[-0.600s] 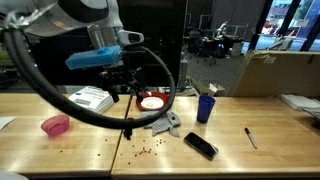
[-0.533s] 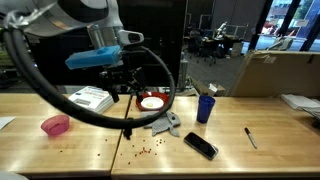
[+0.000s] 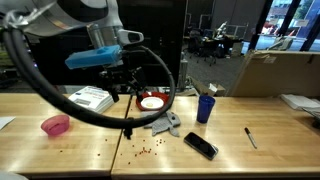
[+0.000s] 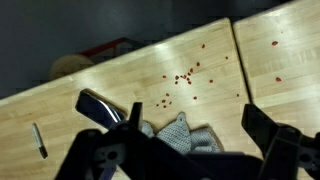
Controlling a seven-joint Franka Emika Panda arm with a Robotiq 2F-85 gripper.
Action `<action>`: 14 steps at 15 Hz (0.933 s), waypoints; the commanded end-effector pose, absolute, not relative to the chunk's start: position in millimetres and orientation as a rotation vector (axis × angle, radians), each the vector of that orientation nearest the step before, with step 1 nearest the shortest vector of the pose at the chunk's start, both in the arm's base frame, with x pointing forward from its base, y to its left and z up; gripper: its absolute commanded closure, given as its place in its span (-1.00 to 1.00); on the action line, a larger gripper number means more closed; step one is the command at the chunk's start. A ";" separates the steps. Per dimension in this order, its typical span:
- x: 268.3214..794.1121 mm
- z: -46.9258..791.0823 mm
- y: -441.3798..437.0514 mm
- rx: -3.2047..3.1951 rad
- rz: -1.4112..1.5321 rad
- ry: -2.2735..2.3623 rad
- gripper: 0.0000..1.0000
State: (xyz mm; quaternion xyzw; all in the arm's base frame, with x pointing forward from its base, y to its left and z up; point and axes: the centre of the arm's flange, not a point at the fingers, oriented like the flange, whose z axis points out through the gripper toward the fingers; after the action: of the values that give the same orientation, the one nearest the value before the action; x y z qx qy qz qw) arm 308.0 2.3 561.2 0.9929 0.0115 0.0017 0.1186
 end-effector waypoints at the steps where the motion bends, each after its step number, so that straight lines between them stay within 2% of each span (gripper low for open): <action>1: 304.9 555.5 9.6 2.860 0.051 0.111 -1.00; 9: 362.3 533.4 34.5 2.706 0.225 0.331 -1.00; 10: 340.0 538.1 29.4 2.732 0.213 0.304 -1.00; 14: 345.4 531.9 30.0 2.736 0.199 0.309 -1.00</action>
State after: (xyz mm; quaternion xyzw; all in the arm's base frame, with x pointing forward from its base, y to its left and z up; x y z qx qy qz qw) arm 345.4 30.0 531.9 0.9731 0.1100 0.0709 0.1895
